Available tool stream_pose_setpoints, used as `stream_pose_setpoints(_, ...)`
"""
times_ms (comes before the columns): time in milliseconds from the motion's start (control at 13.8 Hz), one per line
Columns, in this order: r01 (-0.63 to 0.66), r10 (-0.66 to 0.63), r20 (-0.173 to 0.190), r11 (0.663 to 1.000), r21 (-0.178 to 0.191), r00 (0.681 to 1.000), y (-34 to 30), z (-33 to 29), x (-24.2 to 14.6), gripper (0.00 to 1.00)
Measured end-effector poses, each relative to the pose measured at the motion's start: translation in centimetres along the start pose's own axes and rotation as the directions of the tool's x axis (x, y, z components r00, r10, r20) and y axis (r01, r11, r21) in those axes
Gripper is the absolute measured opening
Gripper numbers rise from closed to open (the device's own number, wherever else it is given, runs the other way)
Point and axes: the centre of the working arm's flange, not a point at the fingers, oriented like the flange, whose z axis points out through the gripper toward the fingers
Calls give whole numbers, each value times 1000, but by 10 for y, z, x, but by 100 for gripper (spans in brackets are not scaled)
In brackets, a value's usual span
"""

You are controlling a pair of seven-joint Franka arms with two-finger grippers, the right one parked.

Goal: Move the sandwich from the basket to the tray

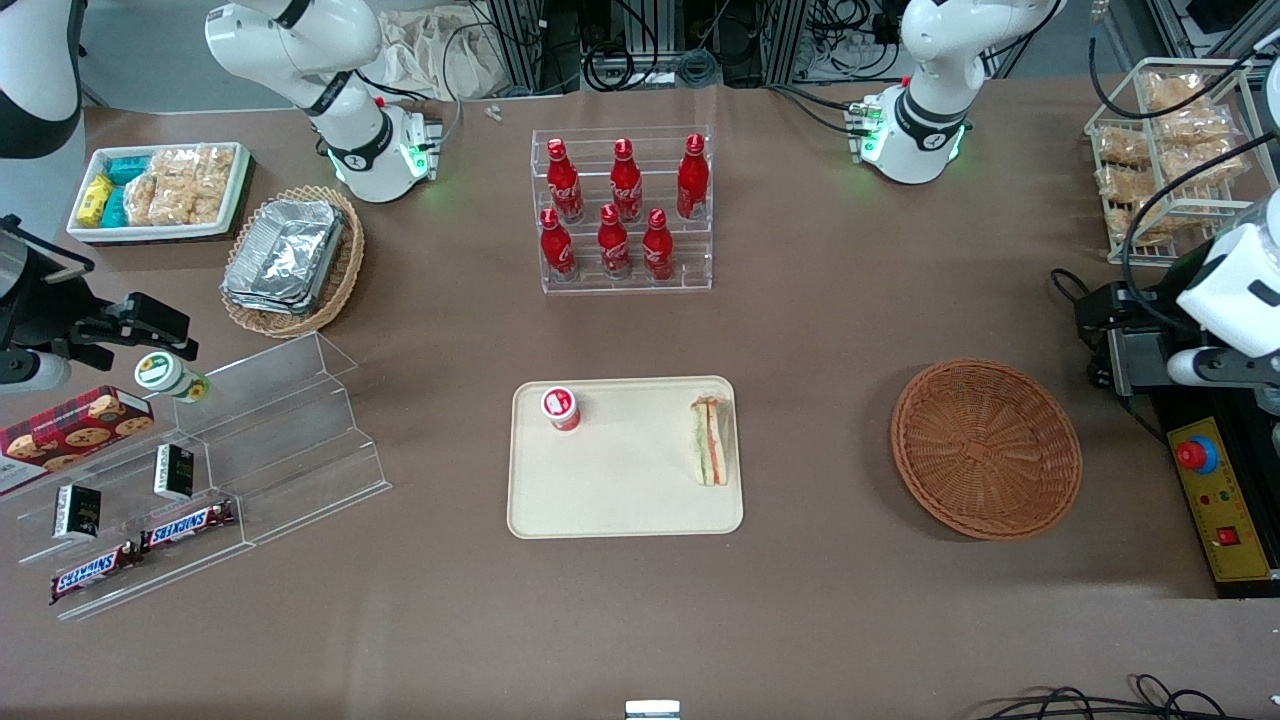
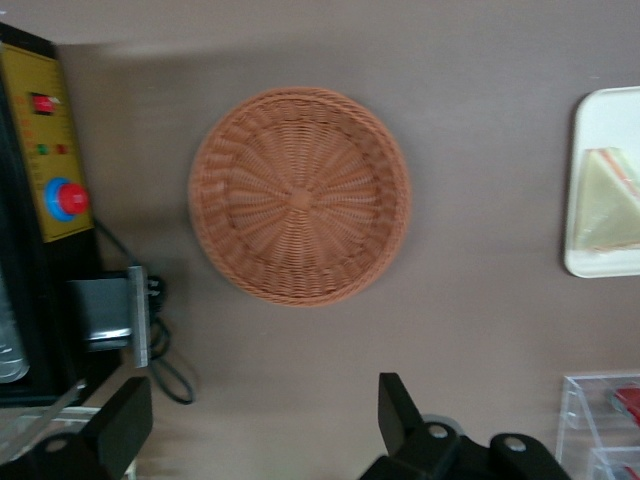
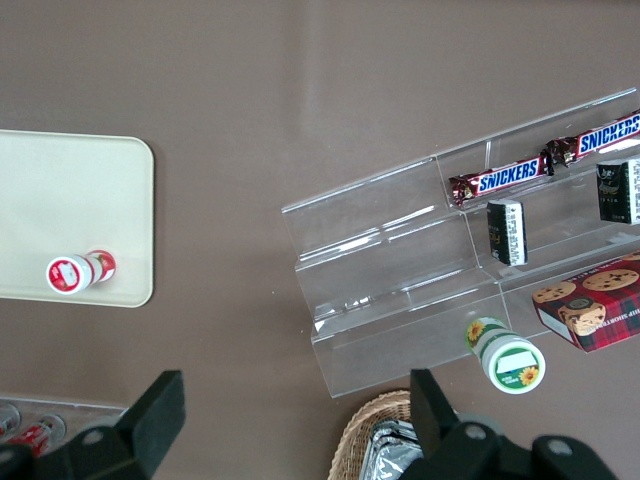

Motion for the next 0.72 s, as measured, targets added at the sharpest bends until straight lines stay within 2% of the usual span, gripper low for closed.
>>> stream_pose_setpoints(72,3,-3,1,1000,30,1000,-3,1,1,100)
stream_pose_setpoints(217,7,-7,8,999,48,1000,-6,6,3,100)
stream_pose_setpoints(725,8,-9,10,999,43,1000,-6,8,4,100)
